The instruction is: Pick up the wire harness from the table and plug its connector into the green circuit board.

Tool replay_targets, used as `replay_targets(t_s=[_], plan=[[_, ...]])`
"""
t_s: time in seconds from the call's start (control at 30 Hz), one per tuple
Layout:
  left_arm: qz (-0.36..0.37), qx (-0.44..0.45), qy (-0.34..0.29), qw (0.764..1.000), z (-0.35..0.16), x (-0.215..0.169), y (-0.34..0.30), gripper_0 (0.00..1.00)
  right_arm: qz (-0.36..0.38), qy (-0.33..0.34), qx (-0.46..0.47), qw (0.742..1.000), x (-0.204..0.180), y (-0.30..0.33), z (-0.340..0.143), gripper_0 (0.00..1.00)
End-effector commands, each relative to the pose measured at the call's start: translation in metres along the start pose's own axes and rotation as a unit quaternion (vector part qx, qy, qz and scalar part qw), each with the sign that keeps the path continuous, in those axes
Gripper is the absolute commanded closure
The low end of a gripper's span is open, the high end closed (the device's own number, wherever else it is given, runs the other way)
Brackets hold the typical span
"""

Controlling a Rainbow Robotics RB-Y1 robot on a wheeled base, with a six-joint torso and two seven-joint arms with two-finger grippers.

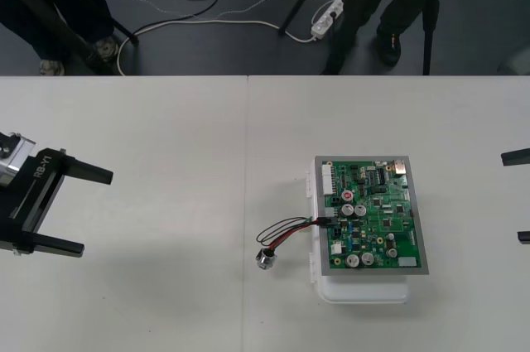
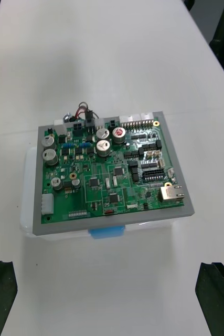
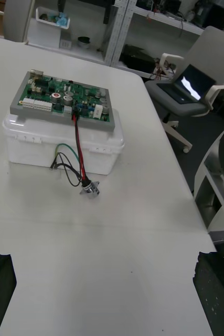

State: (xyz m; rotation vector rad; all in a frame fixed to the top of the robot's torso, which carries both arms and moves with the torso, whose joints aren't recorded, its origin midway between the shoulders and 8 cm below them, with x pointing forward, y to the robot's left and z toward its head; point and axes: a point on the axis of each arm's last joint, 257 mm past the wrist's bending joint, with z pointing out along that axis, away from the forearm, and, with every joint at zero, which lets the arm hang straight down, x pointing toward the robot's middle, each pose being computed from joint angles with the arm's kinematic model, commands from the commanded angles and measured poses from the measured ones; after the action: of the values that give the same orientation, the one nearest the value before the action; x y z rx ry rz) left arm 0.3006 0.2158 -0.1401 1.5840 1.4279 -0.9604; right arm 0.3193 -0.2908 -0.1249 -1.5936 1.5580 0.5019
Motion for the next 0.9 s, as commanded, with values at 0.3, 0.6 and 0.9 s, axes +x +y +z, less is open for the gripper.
replay_targets(t_s=[0.3,0.6,0.9], plan=[[0.004,0.045,0.030,0.999,-0.024,-0.039,-0.042,0.00,0.011,-0.057,-0.010,0.998,-0.029,-0.003,-0.046,0.00],[0.003,0.039,0.001,0.999,-0.021,-0.067,-0.043,0.00,0.033,-0.088,-0.014,0.995,-0.031,0.007,-0.050,0.00],[0.002,0.028,-0.004,1.000,-0.022,-0.075,-0.038,0.00,0.038,-0.115,-0.022,0.992,-0.039,0.019,-0.049,0.00]])
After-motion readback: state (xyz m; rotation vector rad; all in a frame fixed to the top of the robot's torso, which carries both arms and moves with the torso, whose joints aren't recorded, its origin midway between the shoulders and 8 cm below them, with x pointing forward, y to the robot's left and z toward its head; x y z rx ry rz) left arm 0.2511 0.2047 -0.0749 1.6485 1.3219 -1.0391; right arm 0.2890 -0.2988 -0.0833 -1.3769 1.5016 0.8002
